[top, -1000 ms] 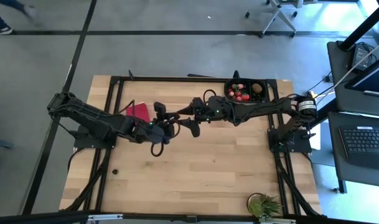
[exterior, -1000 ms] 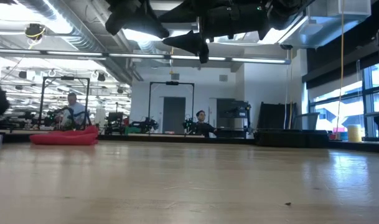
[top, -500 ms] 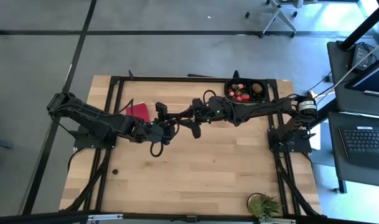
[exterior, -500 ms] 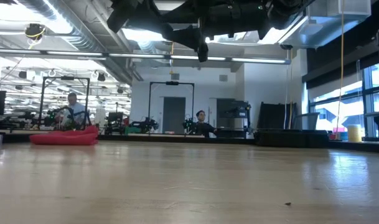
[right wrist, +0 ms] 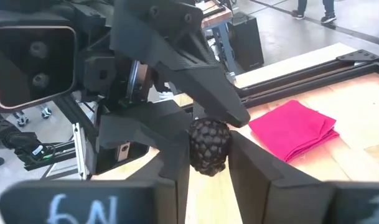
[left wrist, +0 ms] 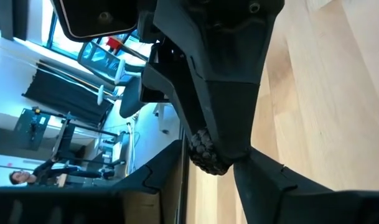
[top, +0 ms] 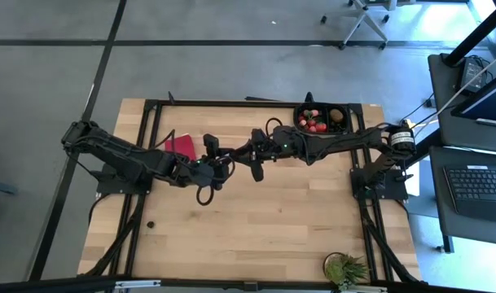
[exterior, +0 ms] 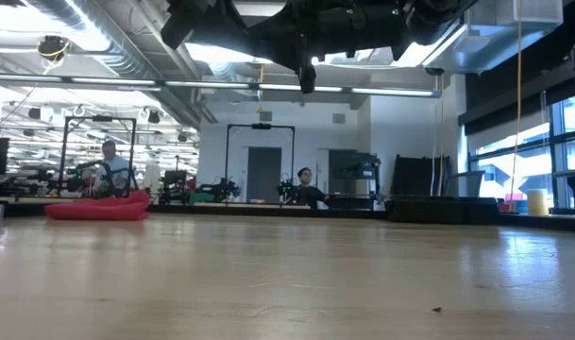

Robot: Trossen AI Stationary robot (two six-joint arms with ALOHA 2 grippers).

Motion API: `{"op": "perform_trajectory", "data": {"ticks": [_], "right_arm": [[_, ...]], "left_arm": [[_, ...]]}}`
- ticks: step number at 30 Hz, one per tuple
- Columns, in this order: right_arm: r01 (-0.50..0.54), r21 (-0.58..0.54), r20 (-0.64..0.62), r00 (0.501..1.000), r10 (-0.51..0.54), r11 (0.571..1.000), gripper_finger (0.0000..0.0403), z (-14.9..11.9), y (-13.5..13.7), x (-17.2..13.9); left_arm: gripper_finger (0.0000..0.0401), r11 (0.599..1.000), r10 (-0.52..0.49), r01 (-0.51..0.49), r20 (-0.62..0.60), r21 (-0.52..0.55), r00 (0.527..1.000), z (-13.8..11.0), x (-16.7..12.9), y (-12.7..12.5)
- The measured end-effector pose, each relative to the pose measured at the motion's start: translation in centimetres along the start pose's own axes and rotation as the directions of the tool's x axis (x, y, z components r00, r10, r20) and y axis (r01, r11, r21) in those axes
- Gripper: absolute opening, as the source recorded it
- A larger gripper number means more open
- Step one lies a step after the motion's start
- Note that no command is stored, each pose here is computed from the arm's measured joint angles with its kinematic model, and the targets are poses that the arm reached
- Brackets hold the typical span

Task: Pick and placing Produce into tupperware
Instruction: Put the black raspberry into the black bin

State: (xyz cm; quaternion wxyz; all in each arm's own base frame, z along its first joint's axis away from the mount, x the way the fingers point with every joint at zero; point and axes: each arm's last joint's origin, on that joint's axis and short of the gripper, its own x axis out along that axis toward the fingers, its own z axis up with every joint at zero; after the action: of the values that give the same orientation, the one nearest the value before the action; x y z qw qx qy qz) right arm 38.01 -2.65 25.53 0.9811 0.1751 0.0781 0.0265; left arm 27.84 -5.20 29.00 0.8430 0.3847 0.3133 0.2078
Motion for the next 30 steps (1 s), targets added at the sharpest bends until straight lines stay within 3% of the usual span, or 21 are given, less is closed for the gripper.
{"op": "perform_trajectory", "data": {"ticks": [17,27,30], "right_arm": [[0.024,0.013,0.005,1.000,-0.024,1.000,0.0089,0.8,-0.9,-0.6],[0.232,0.120,-0.129,0.968,-0.216,0.965,0.0088,1.5,-5.5,-3.0],[0.367,0.158,-0.204,0.920,-0.334,0.917,0.0089,2.4,-7.2,-5.3]], "left_arm": [[0.0115,1.000,0.004,-0.004,-0.025,0.000,1.000,-0.2,0.0,0.0],[0.0102,1.000,-0.009,0.008,-0.092,-0.014,0.996,-1.0,0.0,-0.4],[0.0097,0.999,-0.026,0.023,-0.138,-0.023,0.990,-1.7,-0.1,-0.7]]}}
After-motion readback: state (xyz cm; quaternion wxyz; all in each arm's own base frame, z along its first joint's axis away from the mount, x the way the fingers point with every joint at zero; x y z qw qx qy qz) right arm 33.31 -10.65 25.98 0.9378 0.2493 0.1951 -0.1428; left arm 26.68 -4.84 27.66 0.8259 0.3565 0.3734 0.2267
